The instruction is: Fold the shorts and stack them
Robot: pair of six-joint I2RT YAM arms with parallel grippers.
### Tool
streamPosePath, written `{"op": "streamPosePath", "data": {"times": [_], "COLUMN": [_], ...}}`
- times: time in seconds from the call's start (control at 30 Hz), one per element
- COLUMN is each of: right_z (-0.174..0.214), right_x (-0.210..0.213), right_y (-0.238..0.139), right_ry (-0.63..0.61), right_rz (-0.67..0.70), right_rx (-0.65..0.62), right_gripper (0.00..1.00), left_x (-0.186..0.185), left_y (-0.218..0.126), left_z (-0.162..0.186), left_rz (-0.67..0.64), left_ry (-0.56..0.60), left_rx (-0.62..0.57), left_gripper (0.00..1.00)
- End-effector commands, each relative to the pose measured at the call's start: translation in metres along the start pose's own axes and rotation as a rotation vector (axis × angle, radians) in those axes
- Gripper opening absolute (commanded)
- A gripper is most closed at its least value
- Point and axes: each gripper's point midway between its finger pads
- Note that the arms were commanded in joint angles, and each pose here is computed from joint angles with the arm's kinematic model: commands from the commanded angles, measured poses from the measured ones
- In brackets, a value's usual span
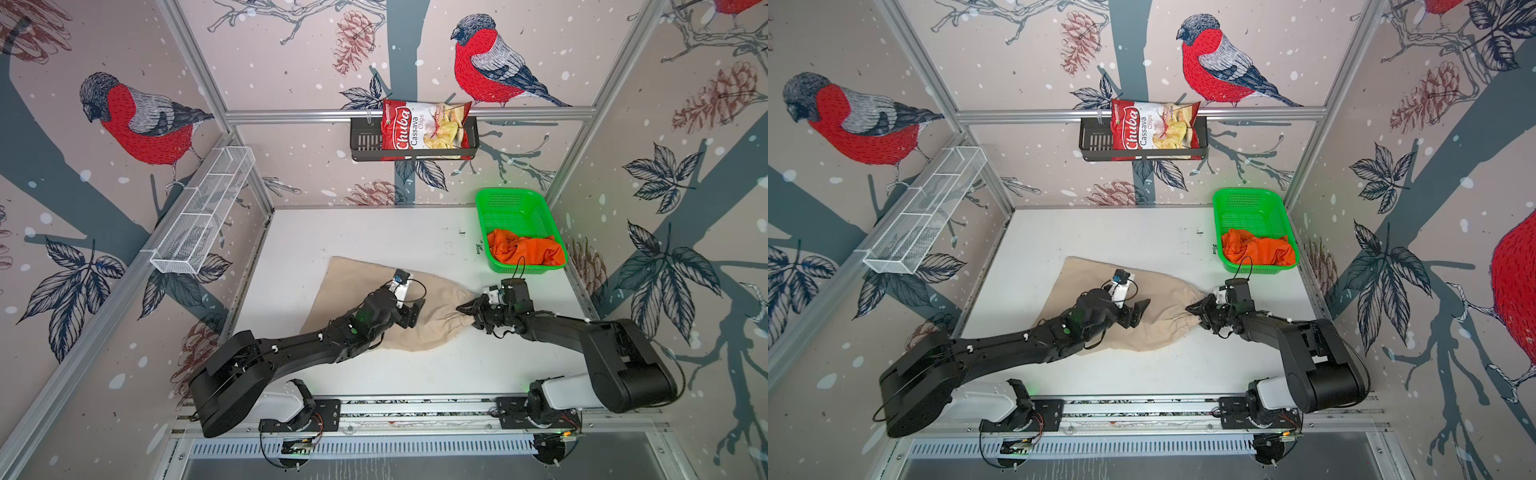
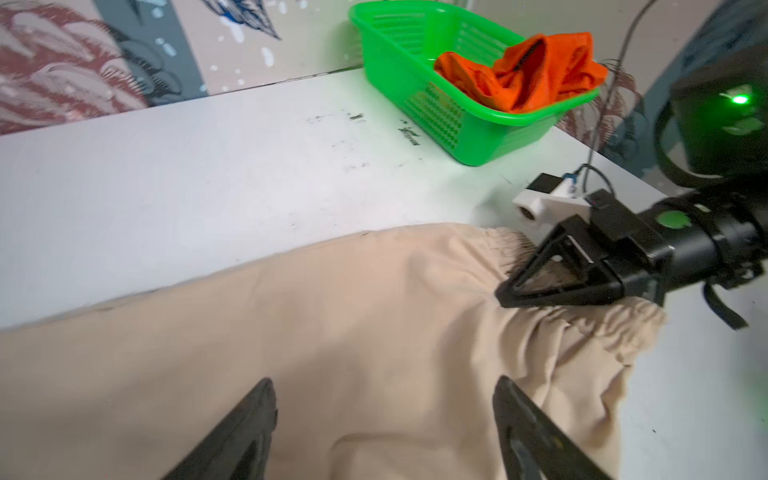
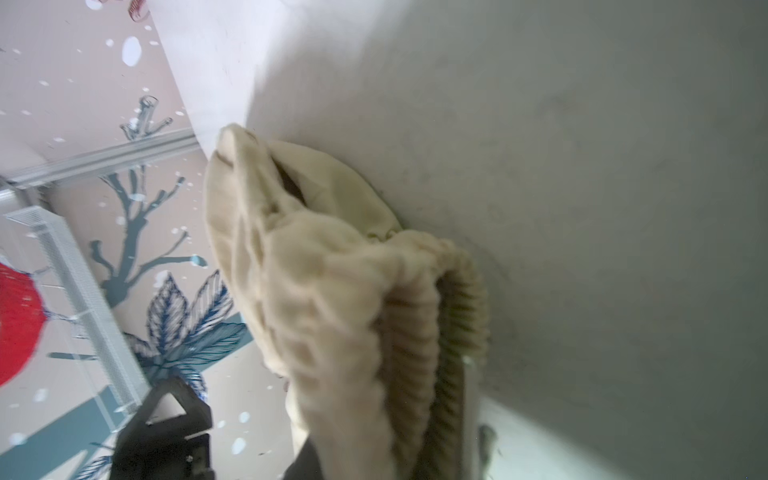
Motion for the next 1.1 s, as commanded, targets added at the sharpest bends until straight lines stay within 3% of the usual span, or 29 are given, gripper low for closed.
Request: {"op": "streamPosePath", "data": {"times": [0.0,0.53,0.73,1.07], "right_z": [0.0,-0.054,-0.075,-0.107], "right_x": [-0.013,0.047,0.068,0.108], "right_y": [-0.006,-0.075,-0.101,-0.124], "right_ry": [-0.073,-0.406,-0.492,-0.606], "right_rz": [0.115,0.412,0.531,0.689], "right_rx": [0.007,-0.126,-0.172,-0.252], "right_gripper": [0.23,0.21,0.2,0.2], "left_x": [0.034,0.123,0.132,0.127], "left_y": [-0.005,-0.028,-0.022,-0.009], "left_z": [-0.002,0.009,0.027,0.041], "left_rz": [-0.118,-0.289,-0.292,-0.244], "left_ry": [-0.141,-0.522,-0.606,-0.661], "left_rx": [0.007,0.092,0.164,0.222], "left_gripper": [0.81,0.78,0.71,0.7]}}
Point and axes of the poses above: each gripper's point midway between its finger pads, its own y axis out along the fingers, its own x axis along the line the jaws close on, z = x × y, and after that the axes turned 10 degrees about -y, right-handed
